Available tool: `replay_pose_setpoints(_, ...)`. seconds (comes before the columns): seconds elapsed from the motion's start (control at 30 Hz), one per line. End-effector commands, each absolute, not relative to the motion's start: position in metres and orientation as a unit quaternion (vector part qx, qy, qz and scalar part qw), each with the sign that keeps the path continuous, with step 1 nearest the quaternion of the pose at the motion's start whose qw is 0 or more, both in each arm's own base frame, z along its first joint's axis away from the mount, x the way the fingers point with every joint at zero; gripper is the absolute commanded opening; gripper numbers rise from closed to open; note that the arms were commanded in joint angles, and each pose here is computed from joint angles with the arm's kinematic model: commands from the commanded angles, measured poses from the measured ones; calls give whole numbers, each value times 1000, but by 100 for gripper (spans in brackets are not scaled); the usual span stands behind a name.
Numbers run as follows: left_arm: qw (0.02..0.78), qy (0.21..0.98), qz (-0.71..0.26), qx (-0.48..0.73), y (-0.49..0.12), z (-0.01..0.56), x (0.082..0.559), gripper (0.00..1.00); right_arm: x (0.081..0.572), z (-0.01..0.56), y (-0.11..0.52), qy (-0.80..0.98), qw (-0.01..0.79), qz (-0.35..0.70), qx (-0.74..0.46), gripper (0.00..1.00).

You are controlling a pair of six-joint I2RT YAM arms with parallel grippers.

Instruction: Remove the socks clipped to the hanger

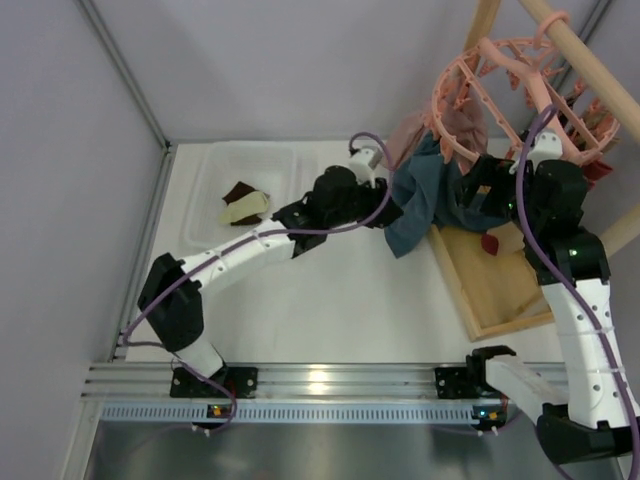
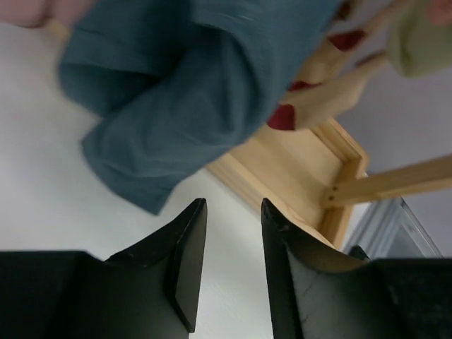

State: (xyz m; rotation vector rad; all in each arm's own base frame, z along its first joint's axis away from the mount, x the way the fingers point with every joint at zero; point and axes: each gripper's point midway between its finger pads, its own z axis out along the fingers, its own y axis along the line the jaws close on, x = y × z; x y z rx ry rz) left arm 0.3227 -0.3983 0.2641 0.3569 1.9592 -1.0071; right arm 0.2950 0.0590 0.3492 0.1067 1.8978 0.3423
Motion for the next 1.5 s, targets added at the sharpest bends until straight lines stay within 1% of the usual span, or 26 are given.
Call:
replay_pose_setpoints(0.0, 441, 731, -467, 232, -457, 295, 282, 37, 270, 379, 55, 795, 588, 146, 39, 92)
replay_pose_setpoints(0.07, 425, 720, -491, 247, -479, 302, 261, 34, 261, 378, 54, 796, 586, 148, 45, 92)
replay_pose_setpoints(0.1, 415, 721, -495, 252, -488, 293, 259, 34, 253, 383, 52, 789, 595, 149, 48, 91)
replay_pose_setpoints(0.17, 410, 717, -502, 258, -502, 295, 250, 34, 246, 385, 48, 786, 599, 146, 60, 90)
replay_pose_setpoints(0.23, 397, 730, -498, 247, -512, 279, 253, 39, 237, 389, 44, 781, 605, 140, 67, 89)
replay_pose_setpoints(0.27, 407, 729, -497, 237, -515, 284, 260, 44, 235, 389, 41, 781, 606, 133, 71, 88)
replay_pose_setpoints(0.3, 398, 737, -492, 236, -522, 270, 264, 48, 234, 390, 39, 781, 607, 129, 74, 88)
replay_pose_setpoints(0.33, 396, 738, -493, 235, -526, 267, 268, 49, 234, 391, 38, 782, 606, 126, 73, 88)
replay_pose_setpoints(0.4, 393, 737, -496, 237, -541, 259, 283, 57, 235, 394, 33, 783, 607, 114, 81, 87)
replay_pose_setpoints(0.47, 397, 739, -492, 232, -545, 252, 300, 60, 234, 399, 29, 779, 612, 106, 88, 87)
replay_pose_setpoints(0.53, 429, 743, -462, 224, -546, 240, 335, 63, 234, 406, 25, 776, 616, 96, 95, 87)
replay_pose_setpoints(0.57, 432, 753, -445, 219, -546, 221, 350, 64, 234, 412, 20, 771, 622, 88, 103, 86)
replay_pose_setpoints(0.6, 440, 757, -438, 205, -538, 218, 372, 64, 235, 414, 17, 771, 622, 81, 106, 86)
replay_pose_setpoints(0.63, 440, 748, -454, 204, -540, 229, 381, 64, 235, 415, 14, 772, 621, 72, 110, 86)
replay_pose_setpoints(0.67, 435, 748, -461, 195, -536, 228, 392, 64, 234, 417, 7, 772, 622, 56, 122, 86)
replay_pose_setpoints(0.7, 432, 752, -466, 176, -525, 225, 415, 64, 235, 415, 2, 774, 620, 42, 125, 86)
replay_pose_setpoints(0.8, 441, 752, -463, 159, -505, 227, 446, 64, 238, 412, -13, 774, 618, 0, 141, 86)
replay_pose_setpoints(1.0, 460, 728, -480, 168, -491, 252, 474, 66, 255, 404, -22, 774, 616, -34, 140, 85)
replay_pose_setpoints(1.17, 467, 715, -488, 179, -489, 263, 479, 67, 282, 394, -18, 782, 609, -38, 127, 84)
replay_pose_setpoints(1.2, 467, 713, -490, 183, -490, 265, 478, 68, 288, 400, -15, 773, 622, -33, 117, 84)
replay_pose_setpoints(1.3, 464, 709, -495, 192, -490, 268, 473, 68, 298, 399, -3, 769, 632, -7, 94, 80)
replay_pose_setpoints(1.33, 462, 709, -496, 193, -489, 268, 472, 68, 301, 405, 4, 762, 643, 9, 83, 77)
replay_pose_setpoints(1.47, 455, 708, -500, 203, -488, 270, 464, 68, 306, 401, 10, 760, 645, 25, 76, 73)
